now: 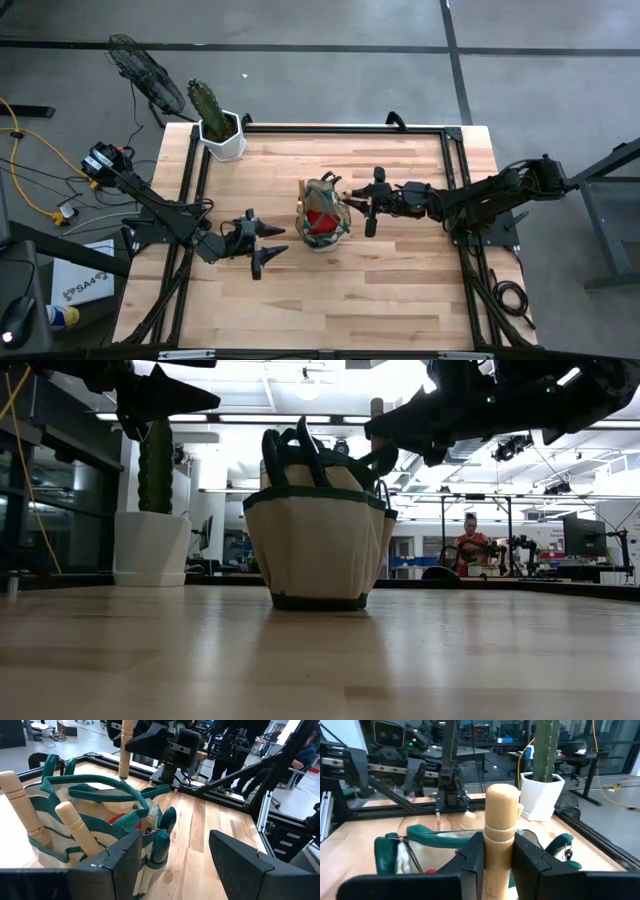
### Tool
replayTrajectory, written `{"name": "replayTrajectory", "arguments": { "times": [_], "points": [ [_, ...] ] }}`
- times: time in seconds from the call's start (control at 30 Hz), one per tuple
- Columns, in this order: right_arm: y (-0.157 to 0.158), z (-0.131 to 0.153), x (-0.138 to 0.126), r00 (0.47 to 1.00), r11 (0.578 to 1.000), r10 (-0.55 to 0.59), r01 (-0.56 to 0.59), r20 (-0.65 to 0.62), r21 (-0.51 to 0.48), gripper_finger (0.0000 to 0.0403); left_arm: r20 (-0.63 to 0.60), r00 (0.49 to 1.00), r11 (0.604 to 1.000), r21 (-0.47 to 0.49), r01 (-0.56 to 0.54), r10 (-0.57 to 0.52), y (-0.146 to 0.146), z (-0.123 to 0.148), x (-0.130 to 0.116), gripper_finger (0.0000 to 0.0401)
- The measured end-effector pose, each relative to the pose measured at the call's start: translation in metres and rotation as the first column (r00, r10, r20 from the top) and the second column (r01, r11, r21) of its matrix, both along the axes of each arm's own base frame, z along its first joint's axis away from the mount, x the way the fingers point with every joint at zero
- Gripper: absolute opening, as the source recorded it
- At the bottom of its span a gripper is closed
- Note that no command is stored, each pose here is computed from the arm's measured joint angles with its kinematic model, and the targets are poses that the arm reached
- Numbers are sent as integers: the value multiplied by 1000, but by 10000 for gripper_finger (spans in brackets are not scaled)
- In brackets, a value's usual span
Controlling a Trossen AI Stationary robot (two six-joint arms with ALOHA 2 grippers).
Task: Pick & Place Garden tools in Gardening bag
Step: Put the brown hand rake into the gardening bag
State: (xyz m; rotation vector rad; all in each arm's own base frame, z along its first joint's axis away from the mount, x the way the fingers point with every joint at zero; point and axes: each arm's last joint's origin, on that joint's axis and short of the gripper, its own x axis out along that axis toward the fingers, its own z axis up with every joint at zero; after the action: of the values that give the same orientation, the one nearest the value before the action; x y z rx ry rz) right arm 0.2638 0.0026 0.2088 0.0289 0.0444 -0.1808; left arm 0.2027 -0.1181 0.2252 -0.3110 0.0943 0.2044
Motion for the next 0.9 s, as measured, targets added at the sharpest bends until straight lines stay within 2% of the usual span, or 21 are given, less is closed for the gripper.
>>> {"name": "replayTrajectory", "arguments": {
  "times": [0.27, 0.47, 0.67, 0.9],
  "points": [
    [2, 0, 0, 999, 998, 54, -54, 5, 30, 58, 0, 1000, 1000, 0, -1, 1, 0, 0, 0, 225],
    [0, 0, 0, 998, 998, 58, -58, 4, 23, 58, 0, 1000, 1000, 0, -1, 1, 0, 0, 0, 225],
    [-2, 2, 1, 993, 993, 112, -112, 26, 22, 58, 0, 1000, 1000, 0, -3, 3, 0, 0, 0, 225],
    [-3, 1, 1, 996, 995, 84, -85, 14, 47, 58, 0, 1000, 1000, 0, -3, 3, 0, 0, 0, 225]
  ]
}}
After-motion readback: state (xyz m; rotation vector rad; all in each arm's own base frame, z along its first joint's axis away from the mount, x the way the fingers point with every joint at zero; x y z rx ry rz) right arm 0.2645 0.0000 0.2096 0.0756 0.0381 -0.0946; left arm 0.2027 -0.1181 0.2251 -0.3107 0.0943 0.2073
